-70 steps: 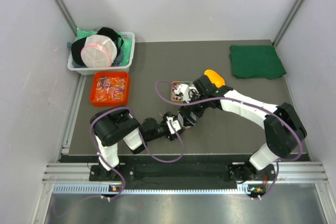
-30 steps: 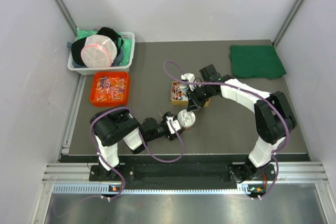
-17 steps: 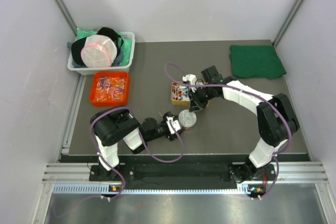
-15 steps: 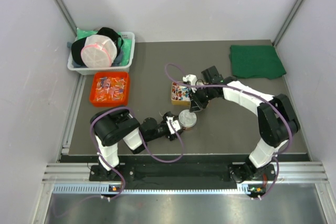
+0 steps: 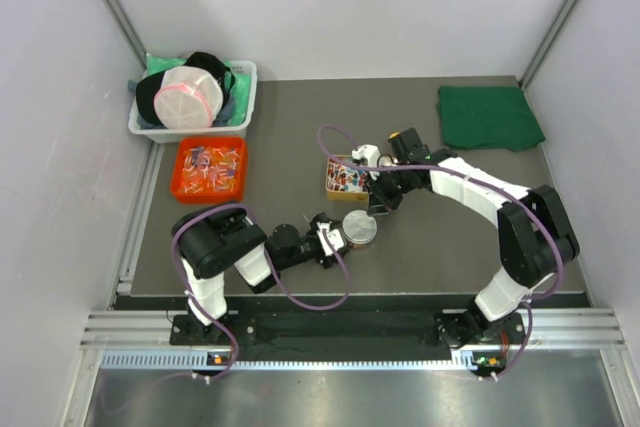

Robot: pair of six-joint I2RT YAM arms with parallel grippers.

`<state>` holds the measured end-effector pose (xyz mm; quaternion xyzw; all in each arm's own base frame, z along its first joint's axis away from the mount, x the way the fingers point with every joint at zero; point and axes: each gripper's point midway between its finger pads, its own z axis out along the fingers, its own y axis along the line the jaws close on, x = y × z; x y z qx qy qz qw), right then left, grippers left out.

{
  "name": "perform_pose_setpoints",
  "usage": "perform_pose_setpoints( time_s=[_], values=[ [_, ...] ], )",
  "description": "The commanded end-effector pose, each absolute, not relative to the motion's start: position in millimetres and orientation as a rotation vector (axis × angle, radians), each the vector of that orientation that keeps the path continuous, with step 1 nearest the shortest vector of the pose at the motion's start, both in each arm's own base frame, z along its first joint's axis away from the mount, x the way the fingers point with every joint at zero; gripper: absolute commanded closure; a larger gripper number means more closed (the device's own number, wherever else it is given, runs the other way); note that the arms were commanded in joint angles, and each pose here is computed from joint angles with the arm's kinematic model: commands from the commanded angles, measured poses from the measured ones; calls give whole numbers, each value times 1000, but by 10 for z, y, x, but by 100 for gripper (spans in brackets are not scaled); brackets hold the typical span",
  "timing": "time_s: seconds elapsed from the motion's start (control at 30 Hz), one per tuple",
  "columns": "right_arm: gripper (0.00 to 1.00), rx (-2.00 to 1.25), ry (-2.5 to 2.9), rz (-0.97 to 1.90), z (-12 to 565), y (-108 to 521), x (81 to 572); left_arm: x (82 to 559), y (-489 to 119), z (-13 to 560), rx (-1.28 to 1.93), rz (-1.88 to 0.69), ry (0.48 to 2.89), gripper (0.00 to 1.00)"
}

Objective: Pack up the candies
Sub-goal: Screw the bottle lid onto the packing bottle.

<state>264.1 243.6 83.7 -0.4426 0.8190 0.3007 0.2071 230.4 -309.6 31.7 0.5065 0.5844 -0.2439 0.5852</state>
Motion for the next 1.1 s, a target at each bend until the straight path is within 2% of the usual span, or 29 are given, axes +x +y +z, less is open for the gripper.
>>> perform_pose_setpoints(
  time_s=[0.0,0.23,0.63,0.67,0.7,0.8,1.07],
  values=[
    [96,-1273,2391,909,738,2296,2271,2446,-3171,810,1060,-543,1178,23],
    [100,-1290,2413,933,739,2259,2170,2451,-3168,808,1058,-540,1179,23],
    [100,-1321,2424,923,716,2197,2089,2431,-3176,803,1064,-549,1177,22],
    [100,-1319,2418,922,726,2203,2099,2410,-3181,805,1069,-559,1172,21],
    [100,-1316,2417,919,729,2202,2110,2380,-3188,839,1066,-576,1157,13],
    [100,-1312,2408,919,749,2218,2133,2184,-3232,828,1121,-662,1112,3],
    [100,-1303,2396,912,768,2240,2177,1982,-3295,785,1184,-772,1086,1]
  ],
)
